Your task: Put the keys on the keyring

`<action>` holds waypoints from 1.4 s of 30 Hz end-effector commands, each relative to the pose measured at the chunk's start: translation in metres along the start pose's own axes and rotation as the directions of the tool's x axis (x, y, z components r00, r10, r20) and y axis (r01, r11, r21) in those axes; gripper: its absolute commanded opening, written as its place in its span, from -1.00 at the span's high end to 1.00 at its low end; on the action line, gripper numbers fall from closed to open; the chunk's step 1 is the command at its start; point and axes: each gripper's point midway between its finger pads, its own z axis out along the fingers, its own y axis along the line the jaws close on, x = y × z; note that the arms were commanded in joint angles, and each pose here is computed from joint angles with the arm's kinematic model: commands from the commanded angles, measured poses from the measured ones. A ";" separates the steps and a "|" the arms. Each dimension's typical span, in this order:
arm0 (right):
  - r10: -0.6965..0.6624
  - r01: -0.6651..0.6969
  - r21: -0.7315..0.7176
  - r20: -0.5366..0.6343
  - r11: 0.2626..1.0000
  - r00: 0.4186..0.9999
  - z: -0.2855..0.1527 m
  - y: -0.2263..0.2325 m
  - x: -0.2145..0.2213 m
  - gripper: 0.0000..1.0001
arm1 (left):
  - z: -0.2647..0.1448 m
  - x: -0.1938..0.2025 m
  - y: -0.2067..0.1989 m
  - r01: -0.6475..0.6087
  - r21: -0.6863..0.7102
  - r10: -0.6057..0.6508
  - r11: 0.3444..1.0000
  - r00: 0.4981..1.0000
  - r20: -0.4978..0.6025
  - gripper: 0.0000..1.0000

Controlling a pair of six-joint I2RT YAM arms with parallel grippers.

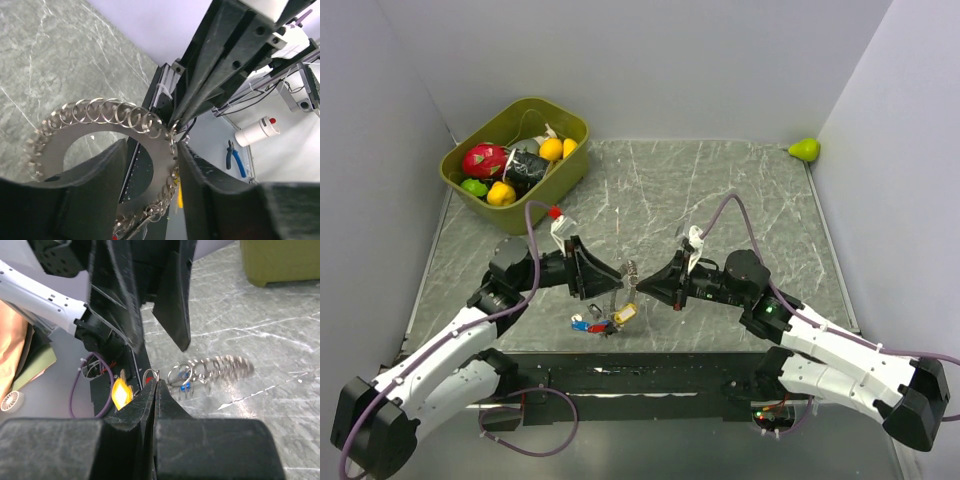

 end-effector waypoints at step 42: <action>-0.027 0.022 0.032 0.153 0.999 0.988 -0.017 0.000 -0.039 1.00 | 0.025 -0.002 -0.051 -0.261 0.094 0.266 0.961 0.963 -0.038 -0.09</action>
